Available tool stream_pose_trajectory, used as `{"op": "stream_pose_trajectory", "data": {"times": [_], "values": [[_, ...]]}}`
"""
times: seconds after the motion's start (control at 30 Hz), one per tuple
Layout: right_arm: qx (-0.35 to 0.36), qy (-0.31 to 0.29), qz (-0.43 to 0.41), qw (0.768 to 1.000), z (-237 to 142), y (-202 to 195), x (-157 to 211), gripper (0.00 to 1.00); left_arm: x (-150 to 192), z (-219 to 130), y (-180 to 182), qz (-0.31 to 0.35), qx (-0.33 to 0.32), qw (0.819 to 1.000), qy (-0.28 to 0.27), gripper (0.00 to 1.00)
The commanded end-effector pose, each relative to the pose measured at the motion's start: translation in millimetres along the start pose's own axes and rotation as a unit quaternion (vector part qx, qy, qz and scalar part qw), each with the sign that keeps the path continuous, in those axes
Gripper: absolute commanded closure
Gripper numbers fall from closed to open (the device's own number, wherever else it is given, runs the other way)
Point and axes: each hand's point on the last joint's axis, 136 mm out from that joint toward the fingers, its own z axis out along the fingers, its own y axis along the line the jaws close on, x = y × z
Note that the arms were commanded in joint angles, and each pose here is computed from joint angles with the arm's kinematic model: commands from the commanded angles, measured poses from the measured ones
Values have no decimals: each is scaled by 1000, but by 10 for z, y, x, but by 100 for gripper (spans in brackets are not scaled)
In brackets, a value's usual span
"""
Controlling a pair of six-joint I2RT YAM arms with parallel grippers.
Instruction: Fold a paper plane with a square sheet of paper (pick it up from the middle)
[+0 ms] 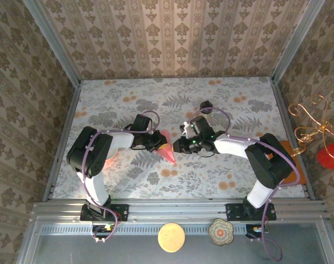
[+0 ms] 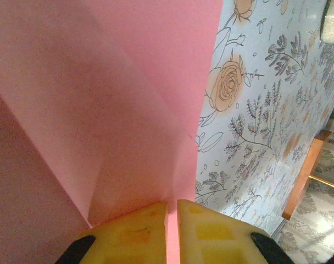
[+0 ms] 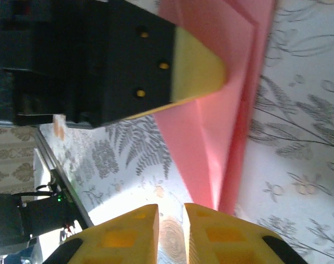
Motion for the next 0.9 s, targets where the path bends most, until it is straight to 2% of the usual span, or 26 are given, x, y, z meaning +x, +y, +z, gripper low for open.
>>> {"op": "stream_pose_trajectory", "data": {"times": [0.0,0.33,0.87], "values": [[-6,32,-13,999,129,87,110,81,10,16,-6,5,-6,1000,4,85],[18,59,9,998,319,-99,202,84,13,16,-6,5,-6,1000,5,85],[34,78,25,996,404,-258,305,84,20,28,17,3,-10,1000,8,85]]}}
